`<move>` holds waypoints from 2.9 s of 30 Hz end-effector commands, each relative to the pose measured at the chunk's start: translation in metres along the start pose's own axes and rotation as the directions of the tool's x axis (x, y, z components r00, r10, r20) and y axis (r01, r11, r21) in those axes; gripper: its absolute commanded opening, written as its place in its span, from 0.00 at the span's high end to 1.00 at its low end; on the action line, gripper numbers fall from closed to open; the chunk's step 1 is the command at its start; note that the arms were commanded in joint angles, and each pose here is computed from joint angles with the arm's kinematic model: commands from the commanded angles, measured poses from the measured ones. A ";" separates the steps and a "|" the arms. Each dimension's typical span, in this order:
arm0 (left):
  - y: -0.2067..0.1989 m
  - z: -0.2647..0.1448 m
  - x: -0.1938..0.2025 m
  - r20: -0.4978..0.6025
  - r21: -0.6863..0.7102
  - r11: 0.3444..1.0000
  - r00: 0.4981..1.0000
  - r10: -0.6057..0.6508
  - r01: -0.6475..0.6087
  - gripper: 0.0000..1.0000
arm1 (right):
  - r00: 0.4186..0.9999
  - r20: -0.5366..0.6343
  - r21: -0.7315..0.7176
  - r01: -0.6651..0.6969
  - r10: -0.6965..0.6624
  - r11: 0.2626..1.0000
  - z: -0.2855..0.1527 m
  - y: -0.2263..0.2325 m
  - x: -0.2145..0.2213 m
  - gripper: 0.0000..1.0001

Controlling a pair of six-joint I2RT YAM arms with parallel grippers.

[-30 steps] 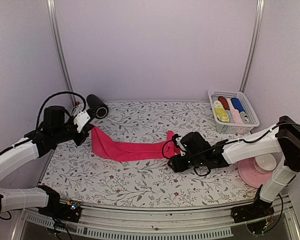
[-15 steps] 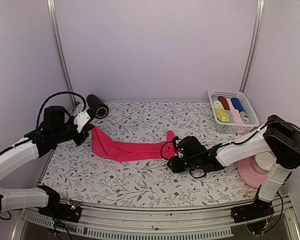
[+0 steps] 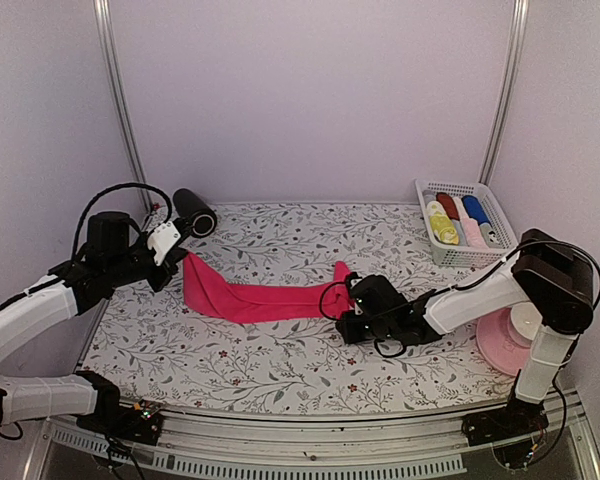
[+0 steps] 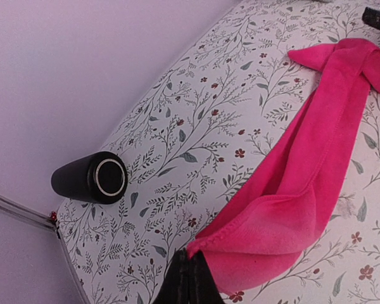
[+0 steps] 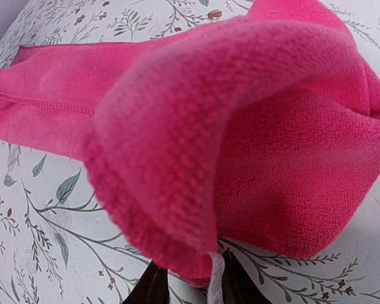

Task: Roll the towels
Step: Pick up the towel from the center of the board, then flatten out the towel at the center of the board.

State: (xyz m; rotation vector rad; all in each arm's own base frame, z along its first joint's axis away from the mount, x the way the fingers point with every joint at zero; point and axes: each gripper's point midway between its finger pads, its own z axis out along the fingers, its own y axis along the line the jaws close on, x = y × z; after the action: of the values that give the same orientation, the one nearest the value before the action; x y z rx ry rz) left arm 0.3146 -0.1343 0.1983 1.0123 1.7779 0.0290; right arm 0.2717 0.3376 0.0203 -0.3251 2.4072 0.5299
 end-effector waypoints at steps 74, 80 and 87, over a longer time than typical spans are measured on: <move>0.134 0.172 0.092 -0.372 -0.299 0.954 0.923 -0.095 -0.022 1.00 | 0.855 -0.118 0.778 0.396 -0.505 0.488 -0.001 -0.220 -0.308 0.98; 0.101 0.140 0.076 -0.293 -0.170 0.985 0.956 -0.015 -0.037 1.00 | 0.850 -0.144 0.732 0.436 -0.506 0.523 -0.010 -0.223 -0.282 0.98; 0.095 0.103 0.081 -0.282 -0.240 0.967 0.959 0.009 -0.080 1.00 | 0.838 -0.177 0.718 0.469 -0.517 0.514 -0.015 -0.237 -0.261 0.98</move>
State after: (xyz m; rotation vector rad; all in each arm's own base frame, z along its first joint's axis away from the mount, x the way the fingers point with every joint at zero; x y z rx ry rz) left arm 0.4509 -0.0773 0.1227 0.9333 2.0027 0.3642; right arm 0.5415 0.1510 0.0931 -0.6380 2.1699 -0.7587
